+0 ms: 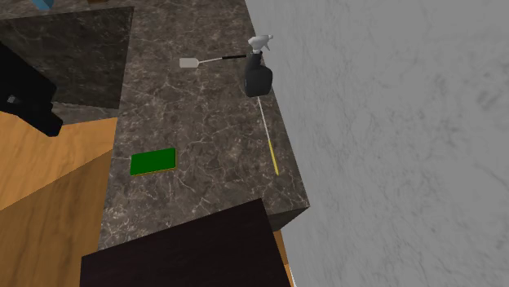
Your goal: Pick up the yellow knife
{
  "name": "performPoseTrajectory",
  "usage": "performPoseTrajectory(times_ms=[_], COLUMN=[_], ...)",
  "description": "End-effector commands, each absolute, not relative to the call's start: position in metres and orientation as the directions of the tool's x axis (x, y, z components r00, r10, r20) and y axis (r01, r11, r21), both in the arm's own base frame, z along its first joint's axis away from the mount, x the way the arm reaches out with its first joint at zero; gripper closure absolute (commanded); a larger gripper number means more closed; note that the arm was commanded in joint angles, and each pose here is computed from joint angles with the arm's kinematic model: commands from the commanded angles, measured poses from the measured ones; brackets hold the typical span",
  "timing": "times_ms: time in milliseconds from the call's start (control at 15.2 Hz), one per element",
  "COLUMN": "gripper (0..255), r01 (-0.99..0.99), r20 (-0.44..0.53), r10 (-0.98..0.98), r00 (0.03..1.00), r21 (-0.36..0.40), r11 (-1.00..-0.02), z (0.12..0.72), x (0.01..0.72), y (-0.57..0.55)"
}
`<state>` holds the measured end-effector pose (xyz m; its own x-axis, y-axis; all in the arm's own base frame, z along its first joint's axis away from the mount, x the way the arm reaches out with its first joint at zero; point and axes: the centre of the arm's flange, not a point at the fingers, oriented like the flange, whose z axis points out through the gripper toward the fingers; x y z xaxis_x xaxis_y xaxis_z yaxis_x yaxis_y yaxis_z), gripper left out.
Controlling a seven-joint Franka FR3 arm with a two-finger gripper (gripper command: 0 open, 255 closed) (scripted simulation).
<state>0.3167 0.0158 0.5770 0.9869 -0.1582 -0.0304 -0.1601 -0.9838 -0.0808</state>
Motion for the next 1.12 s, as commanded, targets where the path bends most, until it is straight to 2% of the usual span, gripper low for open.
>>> performPoseTrajectory(times_ms=[0,1056], gripper=[0,0], r01=[-0.160,-0.145], r20=[-0.030,-0.015], r10=[-0.158,-0.145], r00=[0.987,0.989], r21=[-0.081,-0.019], r11=[-0.984,-0.989], z=[0.577,0.427], x=[0.317,0.369], y=[0.016,-0.112])
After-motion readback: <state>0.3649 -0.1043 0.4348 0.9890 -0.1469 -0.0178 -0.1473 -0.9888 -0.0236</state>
